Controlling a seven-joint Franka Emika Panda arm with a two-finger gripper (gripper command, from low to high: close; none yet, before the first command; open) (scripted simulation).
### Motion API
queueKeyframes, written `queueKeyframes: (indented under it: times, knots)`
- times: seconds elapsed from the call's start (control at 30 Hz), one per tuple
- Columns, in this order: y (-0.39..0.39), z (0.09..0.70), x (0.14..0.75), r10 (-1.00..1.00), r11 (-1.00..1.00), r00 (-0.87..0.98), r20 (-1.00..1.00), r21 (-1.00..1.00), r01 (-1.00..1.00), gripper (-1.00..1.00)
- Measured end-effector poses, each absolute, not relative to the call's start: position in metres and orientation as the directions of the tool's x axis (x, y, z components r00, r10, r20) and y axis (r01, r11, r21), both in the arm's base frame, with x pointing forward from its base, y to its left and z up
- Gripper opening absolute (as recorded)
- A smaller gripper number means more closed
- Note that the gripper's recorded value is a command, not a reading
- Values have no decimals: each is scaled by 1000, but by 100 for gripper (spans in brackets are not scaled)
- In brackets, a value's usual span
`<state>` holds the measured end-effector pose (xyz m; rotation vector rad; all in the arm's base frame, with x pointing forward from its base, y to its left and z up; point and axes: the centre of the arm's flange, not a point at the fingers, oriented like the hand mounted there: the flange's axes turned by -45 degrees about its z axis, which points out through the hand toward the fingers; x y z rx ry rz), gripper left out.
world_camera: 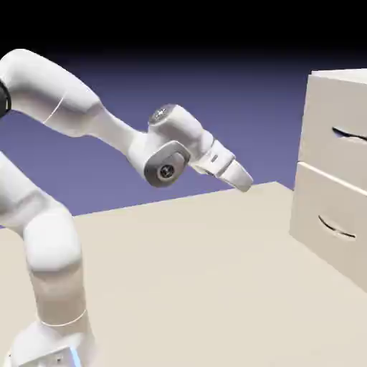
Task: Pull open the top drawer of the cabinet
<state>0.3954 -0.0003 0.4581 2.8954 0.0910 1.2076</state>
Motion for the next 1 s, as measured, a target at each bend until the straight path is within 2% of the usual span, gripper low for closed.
queueKeyframes:
  times: [0.53, 1.0]
  knots:
    - [-65, 428, 469, 114, -986, 736, 668, -14, 165, 0]
    - [-109, 386, 519, 230, -965, 701, 675, 66, 253, 0]
